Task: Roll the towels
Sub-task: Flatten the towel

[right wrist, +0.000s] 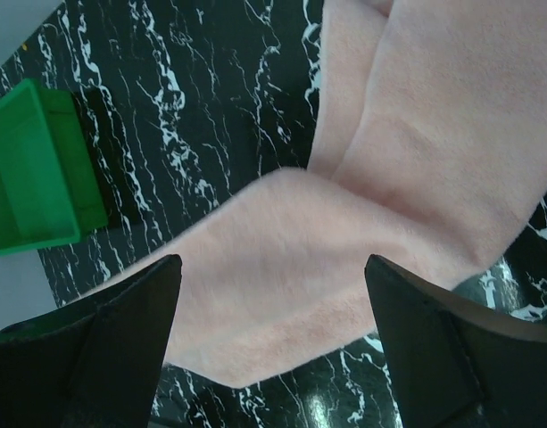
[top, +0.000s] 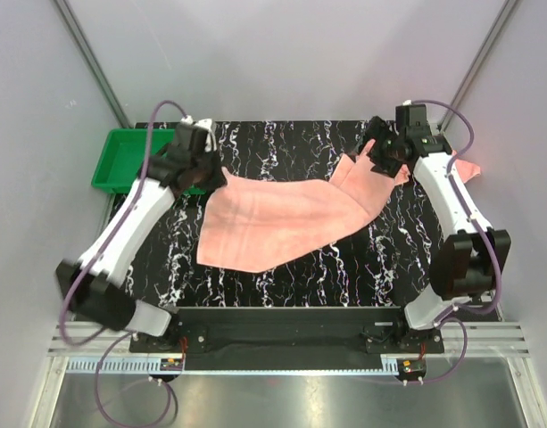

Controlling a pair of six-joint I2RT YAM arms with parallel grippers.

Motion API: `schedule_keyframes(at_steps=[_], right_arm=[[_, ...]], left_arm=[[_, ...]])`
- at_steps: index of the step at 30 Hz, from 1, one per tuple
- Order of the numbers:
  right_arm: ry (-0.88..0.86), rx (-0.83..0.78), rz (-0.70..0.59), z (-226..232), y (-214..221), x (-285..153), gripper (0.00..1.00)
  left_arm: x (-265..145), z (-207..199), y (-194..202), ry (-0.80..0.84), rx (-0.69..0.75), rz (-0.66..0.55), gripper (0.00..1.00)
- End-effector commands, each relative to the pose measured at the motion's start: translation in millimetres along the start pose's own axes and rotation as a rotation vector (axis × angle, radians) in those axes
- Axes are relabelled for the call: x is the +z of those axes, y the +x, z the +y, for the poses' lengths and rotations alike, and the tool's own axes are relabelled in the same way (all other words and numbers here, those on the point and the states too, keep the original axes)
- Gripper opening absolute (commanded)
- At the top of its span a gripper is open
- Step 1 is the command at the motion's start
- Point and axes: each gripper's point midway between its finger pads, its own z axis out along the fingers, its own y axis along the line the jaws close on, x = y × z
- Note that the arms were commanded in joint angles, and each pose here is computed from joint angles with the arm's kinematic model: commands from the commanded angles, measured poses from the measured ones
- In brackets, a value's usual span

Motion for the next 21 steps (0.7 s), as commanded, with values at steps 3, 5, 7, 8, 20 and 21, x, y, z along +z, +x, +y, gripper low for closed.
schedule_keyframes(at_steps=[3, 5, 7, 8, 20, 21], right_arm=[[-0.005, -0.098, 0.065, 25, -19, 18, 0.92], [0.018, -0.152, 0.113, 31, -15, 39, 0.92], [0.062, -0.200, 0.121, 29, -15, 57, 0.92], [0.081, -0.215, 0.137, 30, -15, 75, 0.93], [0.439, -0.342, 0.145, -53, -25, 139, 0.94], [0.462, -0.333, 0.124, -60, -29, 137, 0.94]], left_arm=[[-29, 20, 68, -0.002, 0.031, 0.042, 0.00], [-37, 27, 92, 0.002, 0.025, 0.049, 0.00], [-41, 29, 103, 0.011, 0.014, 0.050, 0.00], [-42, 31, 112, 0.013, 0.017, 0.057, 0.00], [-71, 54, 137, -0.057, 0.024, 0.065, 0.00], [-72, 56, 140, -0.059, 0.025, 0.069, 0.00]])
